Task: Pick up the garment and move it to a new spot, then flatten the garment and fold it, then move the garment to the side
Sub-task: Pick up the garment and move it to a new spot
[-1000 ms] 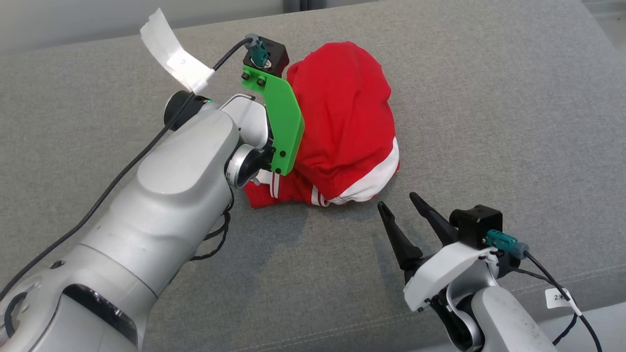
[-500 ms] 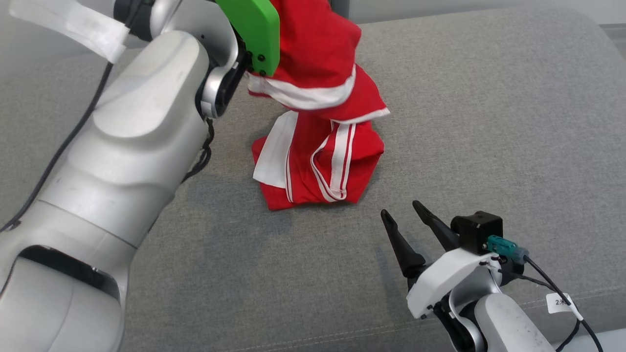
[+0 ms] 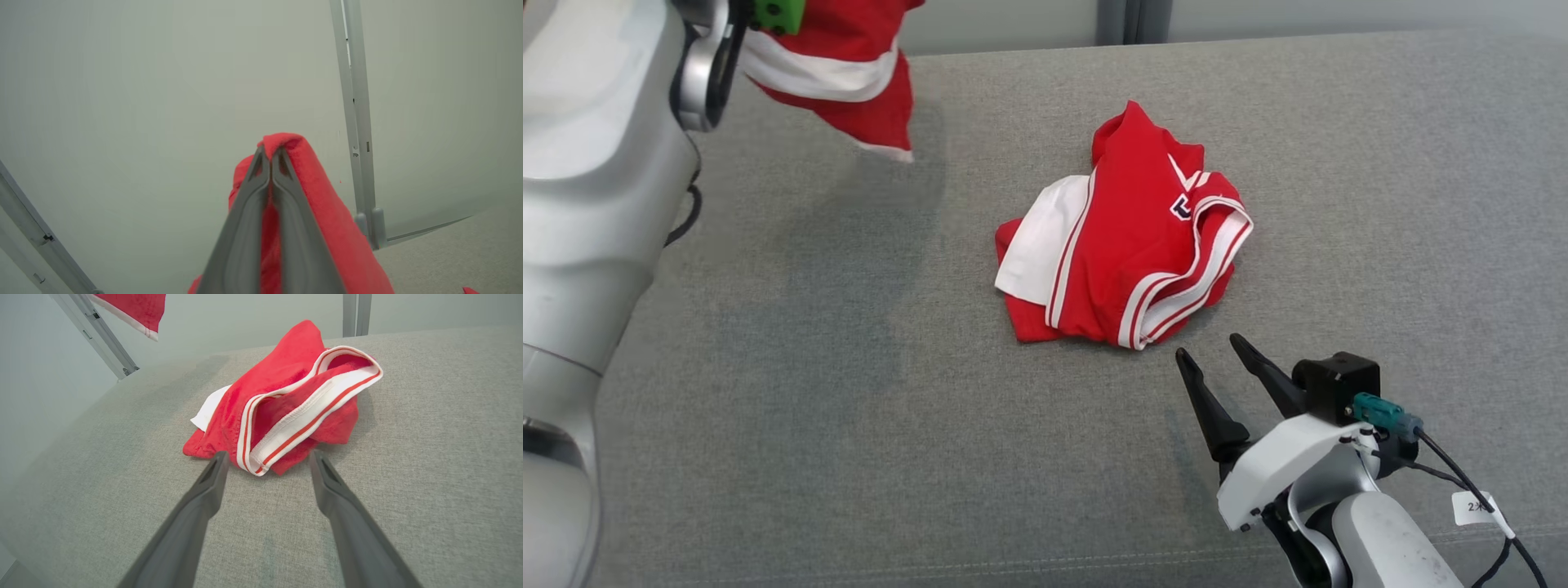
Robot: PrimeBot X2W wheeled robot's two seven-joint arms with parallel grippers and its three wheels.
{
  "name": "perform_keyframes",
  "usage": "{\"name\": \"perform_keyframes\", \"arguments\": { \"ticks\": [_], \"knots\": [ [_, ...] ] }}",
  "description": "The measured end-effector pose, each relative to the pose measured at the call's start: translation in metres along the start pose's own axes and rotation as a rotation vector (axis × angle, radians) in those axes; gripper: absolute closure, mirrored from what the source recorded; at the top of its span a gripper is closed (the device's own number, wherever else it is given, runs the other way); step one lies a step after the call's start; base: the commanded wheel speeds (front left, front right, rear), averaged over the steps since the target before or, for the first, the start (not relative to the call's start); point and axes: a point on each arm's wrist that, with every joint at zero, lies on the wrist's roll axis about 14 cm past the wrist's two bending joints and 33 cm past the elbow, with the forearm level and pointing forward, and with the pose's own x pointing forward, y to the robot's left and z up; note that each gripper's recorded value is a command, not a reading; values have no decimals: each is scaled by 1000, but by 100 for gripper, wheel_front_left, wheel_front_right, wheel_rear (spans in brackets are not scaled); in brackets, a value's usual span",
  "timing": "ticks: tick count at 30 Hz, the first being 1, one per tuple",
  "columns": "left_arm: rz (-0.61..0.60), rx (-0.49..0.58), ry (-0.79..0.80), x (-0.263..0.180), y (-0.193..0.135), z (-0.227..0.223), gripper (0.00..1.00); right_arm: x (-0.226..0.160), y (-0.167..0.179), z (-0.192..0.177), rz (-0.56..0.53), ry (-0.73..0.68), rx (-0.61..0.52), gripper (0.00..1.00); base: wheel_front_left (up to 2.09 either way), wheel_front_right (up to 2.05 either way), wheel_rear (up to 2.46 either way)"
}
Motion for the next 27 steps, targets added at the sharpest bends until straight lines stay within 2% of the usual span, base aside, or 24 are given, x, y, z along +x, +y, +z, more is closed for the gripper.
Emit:
{"name": "perform_keyframes", "arguments": {
  "ticks": [5,6,13,20,27],
  "knots": [
    [118,67,68,-15,59,-29,100,10,3,-3,18,22,-21,0,0,0,0],
    [118,67,68,-15,59,-29,100,10,3,-3,18,22,-21,0,0,0,0],
    [274,45,190,-59,122,-88,100,26,13,-14,59,80,-47,0,0,0,0],
    [370,49,278,-104,154,-125,100,44,34,-20,129,109,-70,0,0,0,0],
    [484,36,347,-154,184,-152,100,58,69,-26,236,133,-77,0,0,0,0]
  ]
}}
